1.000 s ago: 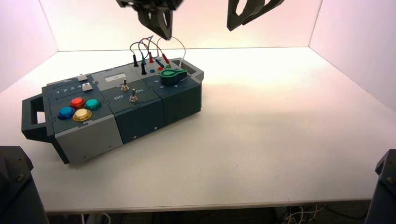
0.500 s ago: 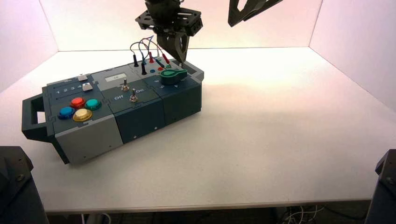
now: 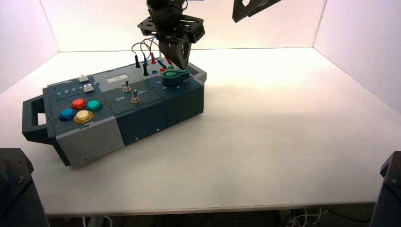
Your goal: Turn the knob to position 5.
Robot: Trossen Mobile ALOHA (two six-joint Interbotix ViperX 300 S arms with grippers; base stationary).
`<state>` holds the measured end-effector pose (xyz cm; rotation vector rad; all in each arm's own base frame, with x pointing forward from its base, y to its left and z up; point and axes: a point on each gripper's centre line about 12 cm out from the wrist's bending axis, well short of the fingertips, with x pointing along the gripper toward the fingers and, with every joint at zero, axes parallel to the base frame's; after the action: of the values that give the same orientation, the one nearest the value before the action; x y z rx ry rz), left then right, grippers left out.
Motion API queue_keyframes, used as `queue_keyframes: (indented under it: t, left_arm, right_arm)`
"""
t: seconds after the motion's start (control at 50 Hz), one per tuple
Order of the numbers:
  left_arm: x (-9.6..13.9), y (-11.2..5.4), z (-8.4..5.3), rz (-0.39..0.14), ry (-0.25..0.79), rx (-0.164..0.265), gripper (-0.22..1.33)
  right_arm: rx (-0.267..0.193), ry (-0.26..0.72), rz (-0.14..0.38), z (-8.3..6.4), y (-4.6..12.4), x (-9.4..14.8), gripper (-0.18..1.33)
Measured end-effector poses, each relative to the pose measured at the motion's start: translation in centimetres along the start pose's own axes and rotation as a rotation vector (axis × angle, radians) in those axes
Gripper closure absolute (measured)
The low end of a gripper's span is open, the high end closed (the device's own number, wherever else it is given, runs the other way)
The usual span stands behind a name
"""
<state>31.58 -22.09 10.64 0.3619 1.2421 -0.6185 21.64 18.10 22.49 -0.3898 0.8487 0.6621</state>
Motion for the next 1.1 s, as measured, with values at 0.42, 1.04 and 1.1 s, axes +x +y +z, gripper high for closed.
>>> queue_keyframes:
  t: [0.42, 1.04, 1.1]
  left_arm:
    - [1.4, -0.9, -0.4, -0.013, 0.043, 0.018, 1.26]
    - [1.7, -2.3, -2.3, -0.028, 0.106, 0.041, 1.27]
    - [1.6, -2.2, -2.6, -0.028, 0.112, 0.038, 1.27]
  right_arm:
    - [0.000, -0.003, 0.000, 0.0, 0.0, -0.1, 0.12]
    - [0.002, -0.017, 0.000, 0.0, 0.0, -0.5, 0.12]
    - [0.002, -0.015, 0.000, 0.0, 0.0, -0.5, 0.12]
